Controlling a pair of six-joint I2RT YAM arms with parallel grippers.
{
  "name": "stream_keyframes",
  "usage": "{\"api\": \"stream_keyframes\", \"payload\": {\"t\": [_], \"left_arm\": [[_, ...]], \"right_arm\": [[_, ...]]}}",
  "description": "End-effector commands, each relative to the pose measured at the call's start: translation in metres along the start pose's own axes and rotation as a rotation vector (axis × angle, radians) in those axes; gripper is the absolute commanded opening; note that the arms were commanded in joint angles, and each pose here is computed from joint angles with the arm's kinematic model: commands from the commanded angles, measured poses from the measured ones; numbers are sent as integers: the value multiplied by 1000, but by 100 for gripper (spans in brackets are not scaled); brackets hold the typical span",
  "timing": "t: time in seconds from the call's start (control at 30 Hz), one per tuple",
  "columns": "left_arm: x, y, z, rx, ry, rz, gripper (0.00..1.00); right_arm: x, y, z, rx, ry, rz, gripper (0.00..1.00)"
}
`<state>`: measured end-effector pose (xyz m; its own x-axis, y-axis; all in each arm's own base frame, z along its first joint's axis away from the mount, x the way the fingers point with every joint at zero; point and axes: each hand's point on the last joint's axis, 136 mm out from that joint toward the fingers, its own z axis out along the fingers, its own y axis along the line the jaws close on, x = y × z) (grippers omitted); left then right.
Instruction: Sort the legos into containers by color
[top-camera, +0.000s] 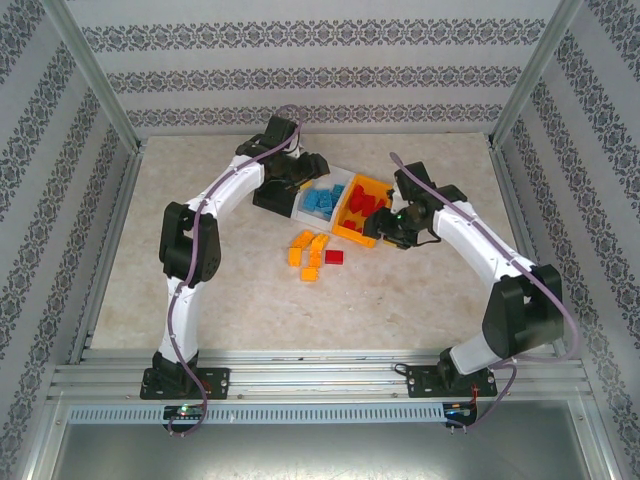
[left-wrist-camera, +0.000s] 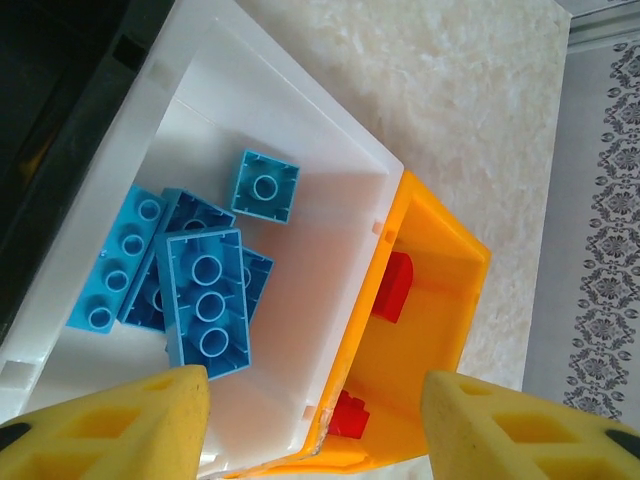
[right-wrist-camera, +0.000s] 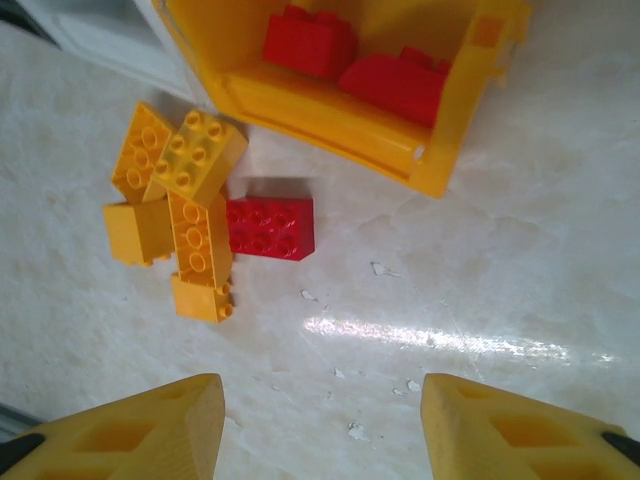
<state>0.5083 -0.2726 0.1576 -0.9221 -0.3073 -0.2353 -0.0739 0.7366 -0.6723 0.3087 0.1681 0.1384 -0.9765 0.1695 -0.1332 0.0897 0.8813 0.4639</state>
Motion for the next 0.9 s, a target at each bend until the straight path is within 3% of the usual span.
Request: {"api": "stream_keyframes", "payload": {"t": [0.0, 0.27, 0.43, 0.6, 0.87], "left_arm": [[0, 0, -29, -38, -25, 40, 60], [20, 36, -60, -113, -48, 10, 61], [33, 56, -76, -136, -63, -27, 61], [42, 65, -86, -158, -72, -36, 62], [49, 79, -96, -170, -80, -72, 62]], "right_arm": [[12, 15, 13, 23, 89, -110, 56], [27, 34, 50, 148, 198, -281, 59], [26, 32, 75, 194, 249, -282, 60], [24, 32, 93, 209, 273, -276, 73], [17, 29, 113, 249, 281, -255, 74]]}}
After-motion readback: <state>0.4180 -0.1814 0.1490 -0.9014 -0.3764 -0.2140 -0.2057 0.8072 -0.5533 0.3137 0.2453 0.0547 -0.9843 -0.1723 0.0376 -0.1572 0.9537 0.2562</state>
